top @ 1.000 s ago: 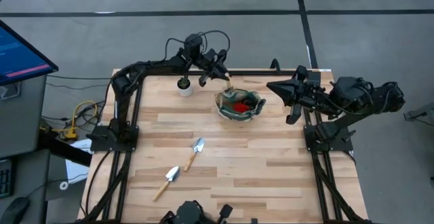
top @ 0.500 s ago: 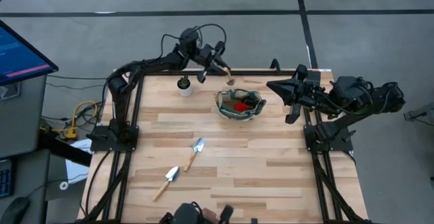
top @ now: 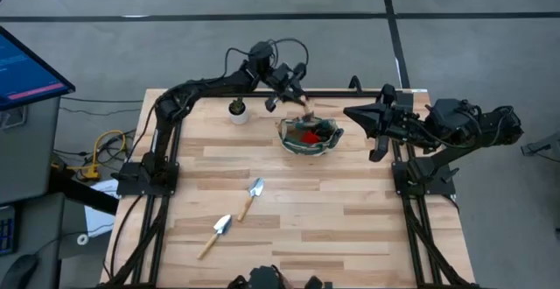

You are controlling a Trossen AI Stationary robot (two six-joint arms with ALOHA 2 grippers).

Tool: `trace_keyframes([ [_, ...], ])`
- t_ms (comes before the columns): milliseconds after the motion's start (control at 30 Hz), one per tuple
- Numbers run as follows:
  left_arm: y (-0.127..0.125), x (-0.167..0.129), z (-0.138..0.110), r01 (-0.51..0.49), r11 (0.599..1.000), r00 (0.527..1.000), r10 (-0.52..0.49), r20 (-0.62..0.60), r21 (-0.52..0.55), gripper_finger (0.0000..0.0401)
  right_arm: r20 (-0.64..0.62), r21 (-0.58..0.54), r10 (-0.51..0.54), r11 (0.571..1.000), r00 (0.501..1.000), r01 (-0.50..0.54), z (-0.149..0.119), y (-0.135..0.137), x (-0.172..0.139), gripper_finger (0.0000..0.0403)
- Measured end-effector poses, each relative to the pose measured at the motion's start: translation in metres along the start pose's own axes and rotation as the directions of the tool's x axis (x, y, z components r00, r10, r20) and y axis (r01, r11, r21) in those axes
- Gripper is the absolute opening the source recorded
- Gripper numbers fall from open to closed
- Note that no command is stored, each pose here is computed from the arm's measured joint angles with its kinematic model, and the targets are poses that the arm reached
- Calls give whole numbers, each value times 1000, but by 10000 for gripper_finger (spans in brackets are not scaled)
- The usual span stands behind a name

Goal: Pick & Place Garden tools in Gardening bag
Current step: Put the brown trowel into the gardening bag

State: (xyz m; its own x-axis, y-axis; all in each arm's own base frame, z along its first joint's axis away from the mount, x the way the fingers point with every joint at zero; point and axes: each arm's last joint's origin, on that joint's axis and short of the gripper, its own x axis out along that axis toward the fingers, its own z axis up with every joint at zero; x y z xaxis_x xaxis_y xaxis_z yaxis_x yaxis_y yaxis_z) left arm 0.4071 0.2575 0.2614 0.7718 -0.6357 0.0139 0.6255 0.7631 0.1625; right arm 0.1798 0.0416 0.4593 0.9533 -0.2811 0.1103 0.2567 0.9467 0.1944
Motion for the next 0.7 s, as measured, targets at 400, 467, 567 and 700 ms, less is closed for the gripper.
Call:
trace_keyframes([
  [400, 3, -1, -10, -16, 999, 1000, 15, -6, -45, 48, -42, -47, -17, 999, 999, 15, -5, -2, 1, 0],
  [467, 3, 0, -7, -15, 1000, 1000, 15, -3, -26, 48, -44, -49, -15, 999, 999, 13, -5, -2, 1, 0],
  [567, 0, 8, -7, 1, 1000, 1000, -1, -2, 5, 48, -42, -47, -13, 999, 999, 11, -5, -2, 1, 0],
  [700, -2, 15, -10, 12, 1000, 1000, -12, -6, 24, 48, -37, -20, -9, 1000, 999, 9, -4, -2, 1, 0],
])
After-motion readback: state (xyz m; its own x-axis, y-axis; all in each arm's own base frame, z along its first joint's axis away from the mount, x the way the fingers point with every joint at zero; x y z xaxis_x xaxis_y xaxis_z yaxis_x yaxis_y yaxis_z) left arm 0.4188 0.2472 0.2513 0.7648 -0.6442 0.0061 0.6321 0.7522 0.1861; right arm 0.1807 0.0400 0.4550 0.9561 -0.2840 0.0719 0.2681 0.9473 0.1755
